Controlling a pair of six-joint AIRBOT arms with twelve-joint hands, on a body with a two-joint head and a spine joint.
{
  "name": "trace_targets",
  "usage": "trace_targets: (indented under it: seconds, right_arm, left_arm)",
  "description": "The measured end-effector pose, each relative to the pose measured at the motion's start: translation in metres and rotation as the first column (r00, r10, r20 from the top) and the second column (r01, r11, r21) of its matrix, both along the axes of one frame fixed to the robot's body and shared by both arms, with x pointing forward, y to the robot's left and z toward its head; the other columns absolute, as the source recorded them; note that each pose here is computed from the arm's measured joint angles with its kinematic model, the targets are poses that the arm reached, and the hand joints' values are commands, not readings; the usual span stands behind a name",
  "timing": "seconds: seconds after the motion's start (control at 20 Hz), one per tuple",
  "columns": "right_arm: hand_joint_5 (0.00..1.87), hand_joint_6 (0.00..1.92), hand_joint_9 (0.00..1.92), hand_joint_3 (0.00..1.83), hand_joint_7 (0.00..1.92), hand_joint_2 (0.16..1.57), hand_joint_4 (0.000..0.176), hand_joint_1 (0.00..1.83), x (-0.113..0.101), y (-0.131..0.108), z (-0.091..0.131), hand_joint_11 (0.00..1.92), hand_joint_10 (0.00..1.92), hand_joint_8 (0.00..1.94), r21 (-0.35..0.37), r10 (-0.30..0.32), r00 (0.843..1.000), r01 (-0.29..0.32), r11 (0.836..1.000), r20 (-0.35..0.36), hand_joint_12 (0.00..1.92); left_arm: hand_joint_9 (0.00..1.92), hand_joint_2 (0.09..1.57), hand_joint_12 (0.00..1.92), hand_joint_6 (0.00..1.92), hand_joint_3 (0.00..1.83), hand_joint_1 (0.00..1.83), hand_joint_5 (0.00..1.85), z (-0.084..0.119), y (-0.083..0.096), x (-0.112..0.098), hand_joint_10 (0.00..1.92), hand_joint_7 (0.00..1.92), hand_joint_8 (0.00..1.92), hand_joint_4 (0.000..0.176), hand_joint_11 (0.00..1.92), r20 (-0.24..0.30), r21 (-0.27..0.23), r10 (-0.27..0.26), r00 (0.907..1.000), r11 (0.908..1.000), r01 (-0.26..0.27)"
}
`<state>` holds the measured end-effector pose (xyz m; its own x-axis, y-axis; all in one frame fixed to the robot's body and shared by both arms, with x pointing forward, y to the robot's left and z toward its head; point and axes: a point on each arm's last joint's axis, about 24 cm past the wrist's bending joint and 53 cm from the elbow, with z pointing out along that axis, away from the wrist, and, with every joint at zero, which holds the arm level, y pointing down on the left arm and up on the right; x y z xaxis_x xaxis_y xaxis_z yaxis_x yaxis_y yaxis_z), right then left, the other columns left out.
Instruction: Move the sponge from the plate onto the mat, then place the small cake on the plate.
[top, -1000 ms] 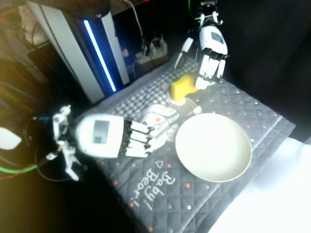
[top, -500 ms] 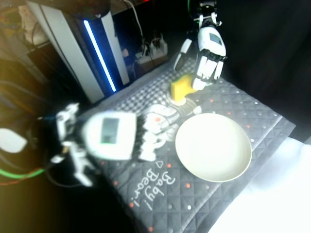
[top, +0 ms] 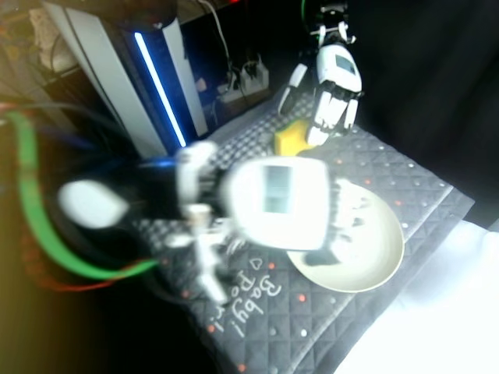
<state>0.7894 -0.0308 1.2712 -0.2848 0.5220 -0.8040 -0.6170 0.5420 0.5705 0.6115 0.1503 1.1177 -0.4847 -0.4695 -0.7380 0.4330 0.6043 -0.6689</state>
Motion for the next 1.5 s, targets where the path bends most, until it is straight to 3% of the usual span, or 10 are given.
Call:
trace_targets:
  seconds: [0.05, 0.15, 0.25, 0.4, 0.5, 0.8, 1.0, 1.2, 1.3, 1.5]
  right_arm:
    - [1.07, 0.74, 1.19, 0.01, 1.18, 1.03, 0.0, 1.37, 0.003, 0.007, -0.007, 1.0, 0.8, 0.56, -0.013, -0.005, 1.0, 0.004, 1.0, -0.018, 0.97]
    - [1.0, 0.73, 1.19, 0.0, 1.15, 1.07, 0.0, 1.3, 0.009, 0.017, -0.015, 1.04, 0.91, 0.86, -0.022, -0.012, 0.999, 0.011, 1.0, -0.039, 1.29]
    - [1.06, 0.83, 1.12, 0.0, 1.16, 1.07, 0.0, 1.14, 0.011, 0.022, -0.02, 1.0, 1.11, 0.55, -0.032, -0.014, 0.998, 0.013, 0.999, -0.054, 1.64]
    - [0.73, 0.02, 0.84, 0.0, 0.89, 0.94, 0.0, 1.0, 0.008, 0.024, -0.04, 0.64, 0.8, 0.07, -0.031, -0.011, 0.996, 0.008, 0.999, -0.091, 1.54]
    - [0.54, 0.0, 0.73, 0.0, 0.71, 0.91, 0.0, 0.98, 0.008, 0.025, -0.057, 0.48, 0.4, 0.0, -0.053, -0.017, 0.993, 0.011, 0.999, -0.121, 1.33]
    - [0.34, 0.0, 0.65, 0.0, 0.57, 0.9, 0.052, 0.86, 0.002, 0.021, -0.063, 0.34, 0.28, 0.0, -0.047, -0.008, 0.991, 0.002, 0.999, -0.131, 1.34]
    - [0.27, 0.0, 0.5, 0.0, 0.48, 0.88, 0.008, 0.72, -0.003, -0.003, -0.069, 0.07, 0.05, 0.0, -0.017, -0.019, 0.988, 0.017, 1.0, -0.152, 1.25]
    - [0.17, 0.0, 0.36, 0.0, 0.34, 0.85, 0.07, 0.72, -0.011, -0.04, -0.049, 0.0, 0.0, 0.0, 0.049, -0.017, 0.992, 0.023, 0.999, -0.122, 1.01]
    - [0.15, 0.0, 0.23, 0.0, 0.32, 0.85, 0.107, 0.7, -0.024, -0.054, -0.034, 0.0, 0.02, 0.0, 0.068, 0.002, 0.997, 0.004, 0.998, -0.079, 0.39]
    - [0.15, 0.0, 0.19, 0.0, 0.28, 0.82, 0.109, 0.69, -0.06, -0.101, 0.006, 0.0, 0.0, 0.0, 0.135, 0.028, 0.999, -0.032, 0.99, 0.036, 0.32]
  left_arm:
    - [0.51, 0.93, 1.42, 0.0, 0.0, 0.84, 0.53, 0.002, -0.002, 0.002, 0.85, 0.75, 0.0, 0.0, 0.28, 0.006, -0.008, -0.001, 1.0, 1.0, 0.001]
    - [0.51, 0.93, 1.36, 0.0, 0.0, 0.83, 0.54, 0.005, -0.009, 0.001, 0.73, 0.73, 0.0, 0.0, 0.27, 0.018, -0.019, -0.018, 0.9997, 0.9997, 0.018]
    - [0.55, 0.92, 1.45, 0.0, 0.0, 0.85, 0.55, 0.006, -0.013, 0.001, 0.8, 0.76, 0.01, 0.0, 0.32, 0.02, -0.028, -0.027, 0.9994, 0.9992, 0.028]
    - [0.54, 0.92, 1.43, 0.0, 0.0, 0.83, 0.55, 0.007, -0.011, 0.003, 0.82, 0.76, 0.01, 0.0, 0.3, 0.023, -0.026, -0.025, 0.9994, 0.9993, 0.025]
    - [0.5, 0.92, 1.55, 0.0, 0.0, 0.88, 0.57, 0.007, -0.01, 0.003, 1.01, 0.79, 0.01, 0.0, 0.27, 0.021, -0.029, -0.021, 0.9996, 0.9993, 0.021]
    - [0.67, 0.91, 1.3, 0.0, 0.0, 0.83, 0.53, 0.007, -0.011, 0.003, 0.45, 0.75, 0.0, 0.0, 0.31, 0.021, -0.031, -0.022, 0.9995, 0.9993, 0.022]
    - [0.66, 0.91, 1.32, 0.0, 0.0, 0.83, 0.53, 0.007, -0.01, 0.004, 0.45, 0.76, 0.0, 0.0, 0.33, 0.018, -0.034, -0.016, 0.9997, 0.9993, 0.017]
    - [0.62, 0.92, 1.38, 0.0, 0.0, 0.88, 0.53, 0.009, -0.008, 0.003, 0.47, 0.76, 0.0, 0.0, 0.25, 0.021, -0.046, -0.012, 0.9997, 0.9988, 0.013]
    - [0.58, 0.89, 1.48, 0.01, 0.0, 0.98, 0.56, 0.015, -0.002, 0.004, 0.5, 0.72, 0.0, 0.0, 0.17, 0.035, -0.05, -0.001, 0.9994, 0.9988, 0.003]
    - [0.64, 0.89, 1.35, 0.0, 0.0, 0.9, 0.51, 0.051, 0.021, 0.007, 0.22, 0.69, 0.0, 0.0, 0.21, 0.117, -0.094, 0.056, 0.9916, 0.9945, -0.045]
